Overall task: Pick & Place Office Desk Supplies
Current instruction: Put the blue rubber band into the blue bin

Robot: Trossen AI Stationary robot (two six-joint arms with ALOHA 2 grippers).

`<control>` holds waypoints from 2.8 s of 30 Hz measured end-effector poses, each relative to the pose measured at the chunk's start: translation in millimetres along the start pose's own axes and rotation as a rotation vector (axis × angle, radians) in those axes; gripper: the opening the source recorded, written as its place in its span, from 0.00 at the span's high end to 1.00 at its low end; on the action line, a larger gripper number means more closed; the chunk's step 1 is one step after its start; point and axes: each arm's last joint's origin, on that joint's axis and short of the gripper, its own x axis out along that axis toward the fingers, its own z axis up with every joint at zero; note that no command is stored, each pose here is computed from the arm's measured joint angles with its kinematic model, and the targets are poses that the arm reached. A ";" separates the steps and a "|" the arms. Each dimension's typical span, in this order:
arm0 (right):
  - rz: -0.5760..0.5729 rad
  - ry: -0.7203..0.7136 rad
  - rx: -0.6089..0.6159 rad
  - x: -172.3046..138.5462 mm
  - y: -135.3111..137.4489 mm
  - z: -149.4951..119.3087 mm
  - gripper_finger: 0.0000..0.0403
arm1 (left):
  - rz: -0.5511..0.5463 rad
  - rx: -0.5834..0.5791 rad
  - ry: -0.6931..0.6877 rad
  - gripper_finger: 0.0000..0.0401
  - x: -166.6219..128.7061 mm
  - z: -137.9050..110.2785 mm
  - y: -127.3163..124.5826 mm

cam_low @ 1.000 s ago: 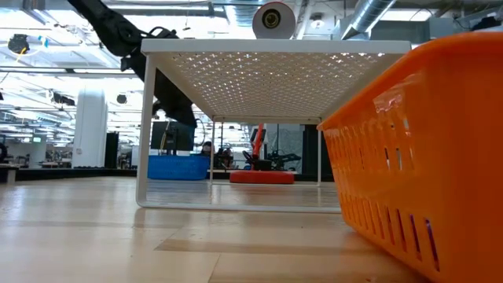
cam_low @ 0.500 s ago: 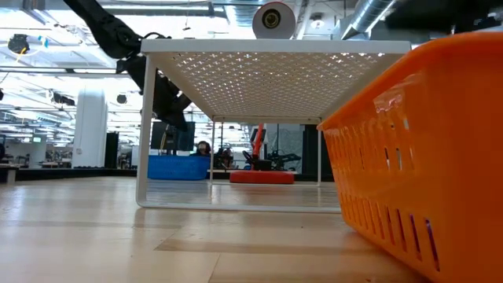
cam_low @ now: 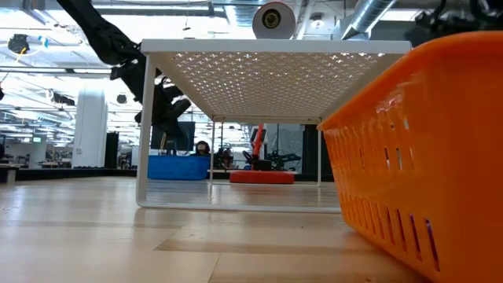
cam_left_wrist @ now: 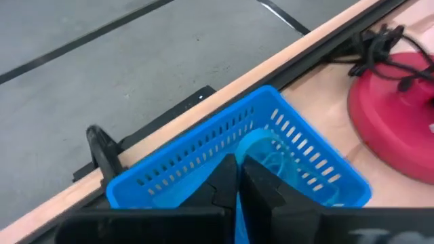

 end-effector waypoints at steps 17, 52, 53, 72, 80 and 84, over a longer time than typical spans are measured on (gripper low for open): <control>-0.037 0.048 -0.001 5.0 -3.5 -4.9 0.80 | -0.008 -0.050 0.037 0.90 23.5 -24.0 1.2; -0.576 0.405 0.308 46.2 -45.8 -35.0 0.80 | -0.631 0.096 -0.350 0.46 -164.5 -16.5 -130.1; -0.585 0.403 0.321 48.7 -46.3 -35.2 0.80 | -0.650 0.099 -0.376 0.47 -171.7 -18.3 -135.1; -0.709 0.382 0.370 81.8 -57.0 -40.9 0.80 | -0.797 0.157 -0.475 0.47 -213.8 -41.2 -173.4; -0.690 0.388 0.344 84.6 -56.9 -40.2 0.95 | -0.806 0.150 -0.469 0.47 -214.6 -41.8 -173.9; -0.681 0.388 0.327 84.5 -56.3 -40.5 0.98 | -0.824 0.147 -0.461 0.47 -217.1 -44.0 -175.5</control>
